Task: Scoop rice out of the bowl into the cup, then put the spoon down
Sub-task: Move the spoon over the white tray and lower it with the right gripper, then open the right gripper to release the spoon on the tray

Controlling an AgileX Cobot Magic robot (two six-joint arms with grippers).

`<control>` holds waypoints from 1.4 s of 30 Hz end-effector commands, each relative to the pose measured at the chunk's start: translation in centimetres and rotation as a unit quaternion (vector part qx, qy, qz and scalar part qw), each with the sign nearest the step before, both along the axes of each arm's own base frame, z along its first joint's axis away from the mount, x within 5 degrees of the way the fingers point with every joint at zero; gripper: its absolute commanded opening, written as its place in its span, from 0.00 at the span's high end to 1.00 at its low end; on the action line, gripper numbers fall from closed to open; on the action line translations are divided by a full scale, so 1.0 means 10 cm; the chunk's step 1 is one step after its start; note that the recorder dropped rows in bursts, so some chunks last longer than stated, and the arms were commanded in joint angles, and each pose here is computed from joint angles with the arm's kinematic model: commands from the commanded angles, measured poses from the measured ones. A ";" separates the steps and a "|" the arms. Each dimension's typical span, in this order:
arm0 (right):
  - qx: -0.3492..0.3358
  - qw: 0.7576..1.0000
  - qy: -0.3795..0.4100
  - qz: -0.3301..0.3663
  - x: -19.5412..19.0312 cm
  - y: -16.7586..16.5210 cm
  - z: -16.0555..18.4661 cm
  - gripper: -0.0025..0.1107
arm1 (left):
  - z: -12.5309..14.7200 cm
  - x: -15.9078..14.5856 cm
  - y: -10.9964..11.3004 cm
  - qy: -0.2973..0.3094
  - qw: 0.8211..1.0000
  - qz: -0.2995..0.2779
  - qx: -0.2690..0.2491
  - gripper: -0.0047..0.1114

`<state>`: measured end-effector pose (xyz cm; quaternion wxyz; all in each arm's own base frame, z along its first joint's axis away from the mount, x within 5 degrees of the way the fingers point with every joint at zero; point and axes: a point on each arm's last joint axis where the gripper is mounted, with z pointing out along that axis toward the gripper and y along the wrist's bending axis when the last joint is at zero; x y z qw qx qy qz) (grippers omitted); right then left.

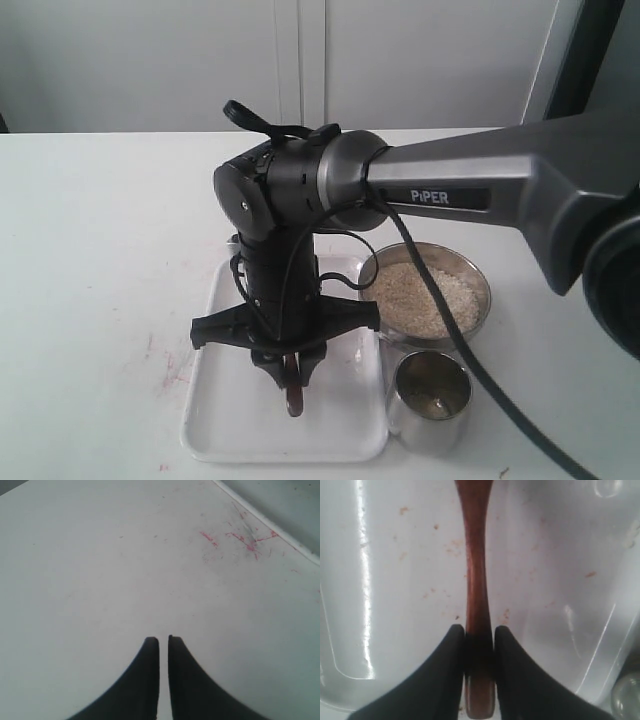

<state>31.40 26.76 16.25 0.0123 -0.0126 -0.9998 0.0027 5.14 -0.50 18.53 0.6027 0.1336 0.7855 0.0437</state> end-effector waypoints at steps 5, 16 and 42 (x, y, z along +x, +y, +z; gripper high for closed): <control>0.002 1.000 -0.011 0.006 0.04 -0.01 0.03 0.78 | -0.08 -0.01 -0.01 0.032 0.999 -0.003 -0.002 0.84; 0.021 0.999 -0.031 0.023 0.02 -0.03 0.26 0.78 | -0.08 -0.01 -0.01 0.032 0.999 -0.003 -0.002 0.84; 0.070 0.960 -0.176 0.205 -1.15 -0.87 1.82 0.92 | -0.08 -0.01 -0.01 0.032 0.999 -0.003 -0.002 0.84</control>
